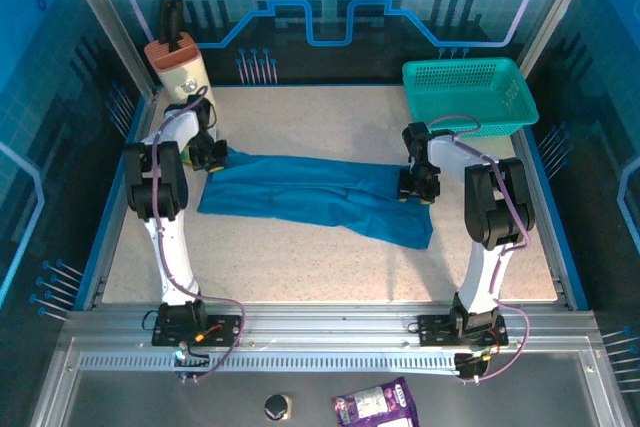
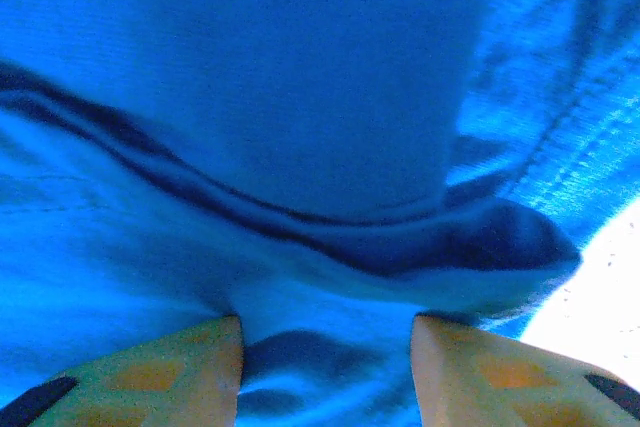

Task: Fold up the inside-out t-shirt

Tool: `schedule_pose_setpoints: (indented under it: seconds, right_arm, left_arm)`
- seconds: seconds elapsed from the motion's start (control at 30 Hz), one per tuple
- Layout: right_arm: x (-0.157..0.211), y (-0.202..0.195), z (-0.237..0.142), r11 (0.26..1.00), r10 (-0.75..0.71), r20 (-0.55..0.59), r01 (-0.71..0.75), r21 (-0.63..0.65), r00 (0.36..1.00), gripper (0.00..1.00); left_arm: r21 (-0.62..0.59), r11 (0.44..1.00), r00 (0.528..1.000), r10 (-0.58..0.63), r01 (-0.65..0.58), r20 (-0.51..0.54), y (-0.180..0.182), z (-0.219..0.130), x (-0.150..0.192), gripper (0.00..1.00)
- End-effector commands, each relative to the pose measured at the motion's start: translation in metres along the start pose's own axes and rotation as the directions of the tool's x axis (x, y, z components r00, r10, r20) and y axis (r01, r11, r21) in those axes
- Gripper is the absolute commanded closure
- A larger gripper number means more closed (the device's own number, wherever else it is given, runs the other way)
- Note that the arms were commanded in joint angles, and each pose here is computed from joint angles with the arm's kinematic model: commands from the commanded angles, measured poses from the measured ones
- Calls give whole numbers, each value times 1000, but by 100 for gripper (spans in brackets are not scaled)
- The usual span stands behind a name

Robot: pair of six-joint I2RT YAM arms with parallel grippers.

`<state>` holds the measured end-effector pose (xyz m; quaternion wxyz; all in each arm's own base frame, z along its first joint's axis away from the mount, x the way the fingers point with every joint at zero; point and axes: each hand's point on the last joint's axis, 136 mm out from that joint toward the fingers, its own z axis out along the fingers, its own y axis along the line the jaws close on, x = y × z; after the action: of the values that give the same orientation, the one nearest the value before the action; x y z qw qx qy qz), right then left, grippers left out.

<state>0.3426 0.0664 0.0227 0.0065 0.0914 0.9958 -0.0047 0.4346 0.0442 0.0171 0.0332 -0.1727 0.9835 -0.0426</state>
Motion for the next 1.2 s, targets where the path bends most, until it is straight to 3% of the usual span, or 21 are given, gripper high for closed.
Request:
schedule_pose_setpoints:
  seconds: [0.0, 0.23, 0.53, 0.8, 1.03, 1.17]
  right_arm:
    - [10, -8, -5, 998, -41, -20, 42, 47, 999, 51]
    - [11, -15, -5, 993, -79, -25, 81, 81, 997, 52]
    - [7, -1, -18, 990, -125, -2, 125, 64, 992, 51]
    - [10, 24, -52, 981, -190, 47, 188, 45, 981, 50]
    - [8, 54, -82, 976, -209, 114, 215, -41, 971, 48]
    - [-4, 75, -86, 966, -217, 137, 233, -110, 967, 48]
  left_arm:
    - [-106, 994, 999, -36, 37, 12, 28, -11, 20, 100]
    - [-125, 988, 996, -80, 85, 42, 48, -25, 37, 100]
    - [-123, 986, 990, -102, 114, 100, 47, -20, 1, 100]
    - [-91, 989, 981, -102, 118, 166, 40, -42, -14, 81]
    - [-31, 999, 985, -35, 41, 170, 1, -73, 14, 74]
    - [104, 994, 995, -40, 31, 91, -30, -50, 38, 78]
